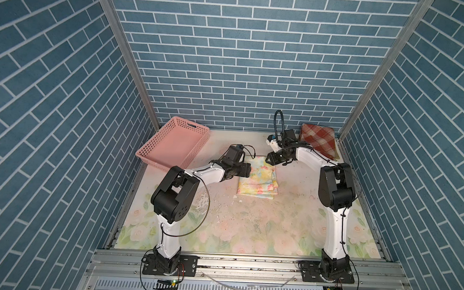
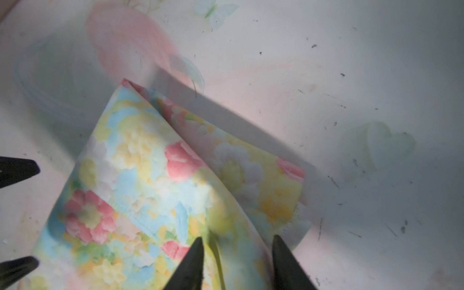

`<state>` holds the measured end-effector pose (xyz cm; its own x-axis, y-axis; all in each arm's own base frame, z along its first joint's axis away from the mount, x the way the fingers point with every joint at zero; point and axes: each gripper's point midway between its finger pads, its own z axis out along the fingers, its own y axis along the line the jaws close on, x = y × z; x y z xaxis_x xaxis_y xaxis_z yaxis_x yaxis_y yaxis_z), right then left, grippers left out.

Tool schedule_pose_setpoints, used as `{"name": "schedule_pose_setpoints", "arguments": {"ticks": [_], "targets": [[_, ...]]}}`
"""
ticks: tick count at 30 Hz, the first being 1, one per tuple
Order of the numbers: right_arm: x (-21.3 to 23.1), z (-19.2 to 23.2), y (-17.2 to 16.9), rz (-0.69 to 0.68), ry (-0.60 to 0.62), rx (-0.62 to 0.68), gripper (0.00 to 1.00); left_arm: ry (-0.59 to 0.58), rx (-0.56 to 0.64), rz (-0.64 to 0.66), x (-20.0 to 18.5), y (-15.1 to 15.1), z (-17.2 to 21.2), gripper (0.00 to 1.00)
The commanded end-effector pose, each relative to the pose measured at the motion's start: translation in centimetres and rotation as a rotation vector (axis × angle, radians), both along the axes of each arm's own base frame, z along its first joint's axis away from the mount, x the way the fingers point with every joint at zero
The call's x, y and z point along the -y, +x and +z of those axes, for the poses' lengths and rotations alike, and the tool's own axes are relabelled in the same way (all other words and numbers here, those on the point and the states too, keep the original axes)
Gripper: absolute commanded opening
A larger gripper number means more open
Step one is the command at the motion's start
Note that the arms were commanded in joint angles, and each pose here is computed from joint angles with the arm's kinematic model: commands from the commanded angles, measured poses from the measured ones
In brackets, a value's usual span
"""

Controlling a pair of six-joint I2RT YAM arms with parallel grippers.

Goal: Fold and stack the skirts

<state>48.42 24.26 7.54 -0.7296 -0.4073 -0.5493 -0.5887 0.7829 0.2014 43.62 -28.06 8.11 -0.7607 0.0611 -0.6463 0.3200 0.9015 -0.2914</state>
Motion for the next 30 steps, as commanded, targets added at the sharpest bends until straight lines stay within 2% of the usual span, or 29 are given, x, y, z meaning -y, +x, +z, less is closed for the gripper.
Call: {"name": "schedule_pose_setpoints", "arguments": {"ticks": [1,3,8,13,18,24,30], "targets": [[1.3,3.1,1.0,-0.111,0.116,0.039,0.62,0.089,0.049,-0.011,-0.4,1.7,0.8,0.77],[2.8,4.3,1.7,-0.197,0.197,0.052,0.69,0.134,0.098,-0.036,0.1,2.4,1.7,0.77],[5.0,4.6,2.2,-0.347,0.305,0.027,0.73,0.281,0.186,-0.172,3.0,2.6,2.2,0.77],[4.9,3.1,2.2,-0.372,0.343,-0.009,0.78,0.373,0.208,-0.27,5.4,3.1,0.3,0.78],[4.6,2.4,2.1,-0.378,0.372,-0.027,0.79,0.443,0.149,-0.263,5.7,4.6,-2.4,0.78],[4.3,0.7,1.6,-0.388,0.393,-0.067,0.79,0.471,0.08,-0.246,5.7,5.5,-4.6,0.78],[3.7,-1.1,1.0,-0.403,0.392,-0.125,0.79,0.385,0.003,-0.226,5.2,5.5,-5.2,0.77]]}}
